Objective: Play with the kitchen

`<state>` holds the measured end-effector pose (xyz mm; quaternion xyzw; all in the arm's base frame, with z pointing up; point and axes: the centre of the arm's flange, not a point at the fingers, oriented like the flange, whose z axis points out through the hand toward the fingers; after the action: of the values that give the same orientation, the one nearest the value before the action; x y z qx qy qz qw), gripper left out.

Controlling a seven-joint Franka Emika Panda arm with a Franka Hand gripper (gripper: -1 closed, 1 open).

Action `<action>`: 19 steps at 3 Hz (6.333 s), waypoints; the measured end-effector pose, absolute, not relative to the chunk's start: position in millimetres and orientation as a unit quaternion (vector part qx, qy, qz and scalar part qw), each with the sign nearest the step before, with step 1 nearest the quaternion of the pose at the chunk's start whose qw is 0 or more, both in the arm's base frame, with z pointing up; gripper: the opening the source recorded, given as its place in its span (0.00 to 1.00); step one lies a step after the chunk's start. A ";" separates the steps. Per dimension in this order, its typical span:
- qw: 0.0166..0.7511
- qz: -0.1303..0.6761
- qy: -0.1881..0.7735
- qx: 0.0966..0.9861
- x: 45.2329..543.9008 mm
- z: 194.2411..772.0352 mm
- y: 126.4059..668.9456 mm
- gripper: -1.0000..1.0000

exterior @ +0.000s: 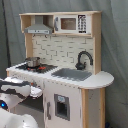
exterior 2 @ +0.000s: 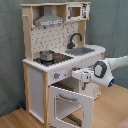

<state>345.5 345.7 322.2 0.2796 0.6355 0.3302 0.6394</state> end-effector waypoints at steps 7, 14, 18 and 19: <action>0.665 0.421 0.522 0.330 297.4 453.5 390.0 1.00; 0.597 0.441 0.439 0.507 333.8 547.2 445.8 1.00; 0.546 0.415 0.434 0.585 367.4 585.0 454.7 1.00; 0.532 0.398 0.441 0.603 373.9 587.5 456.4 1.00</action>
<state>373.9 456.4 587.5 0.6033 0.4412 0.3981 0.5318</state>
